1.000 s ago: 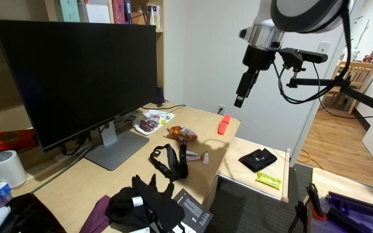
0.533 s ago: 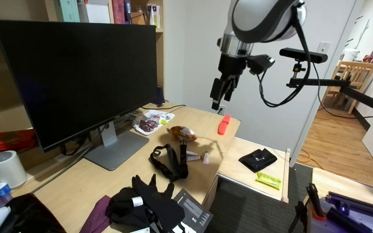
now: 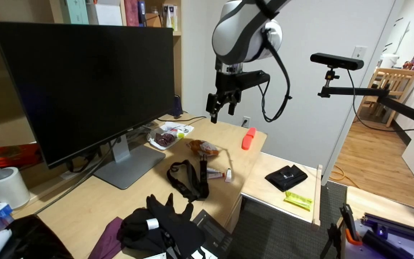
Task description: Move the orange packet from the table top to the sliding tray
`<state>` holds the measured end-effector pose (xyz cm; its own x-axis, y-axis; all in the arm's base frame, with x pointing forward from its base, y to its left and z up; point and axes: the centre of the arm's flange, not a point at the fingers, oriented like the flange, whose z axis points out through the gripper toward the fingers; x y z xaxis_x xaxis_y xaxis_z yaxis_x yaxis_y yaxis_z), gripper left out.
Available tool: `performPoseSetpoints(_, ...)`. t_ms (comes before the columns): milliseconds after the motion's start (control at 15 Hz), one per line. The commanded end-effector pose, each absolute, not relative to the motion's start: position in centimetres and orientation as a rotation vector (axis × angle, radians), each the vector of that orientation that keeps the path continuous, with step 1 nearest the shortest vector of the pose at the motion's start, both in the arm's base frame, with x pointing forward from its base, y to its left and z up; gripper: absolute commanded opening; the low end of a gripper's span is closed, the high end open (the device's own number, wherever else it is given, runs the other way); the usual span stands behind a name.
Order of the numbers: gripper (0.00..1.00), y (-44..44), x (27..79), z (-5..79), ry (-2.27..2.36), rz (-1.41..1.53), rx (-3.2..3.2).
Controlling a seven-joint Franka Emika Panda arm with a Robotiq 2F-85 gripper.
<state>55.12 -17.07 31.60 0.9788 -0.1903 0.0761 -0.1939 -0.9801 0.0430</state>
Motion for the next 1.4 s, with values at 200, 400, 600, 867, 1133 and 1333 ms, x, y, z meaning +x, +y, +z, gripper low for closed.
performPoseSetpoints(200,1.00,-22.0,62.1,27.7,-0.420,0.022,3.115)
performPoseSetpoints(400,1.00,-24.2,63.6,25.4,-0.473,-0.092,3.176)
performPoseSetpoints(600,1.00,-26.4,64.5,23.3,-0.443,-0.207,3.217)
performPoseSetpoints(867,1.00,-27.6,64.7,21.4,-0.331,-0.292,3.203)
performPoseSetpoints(1133,1.00,-26.9,63.5,21.0,-0.380,-0.265,3.195)
performPoseSetpoints(1333,1.00,-25.8,61.6,19.9,-0.126,-0.217,3.297)
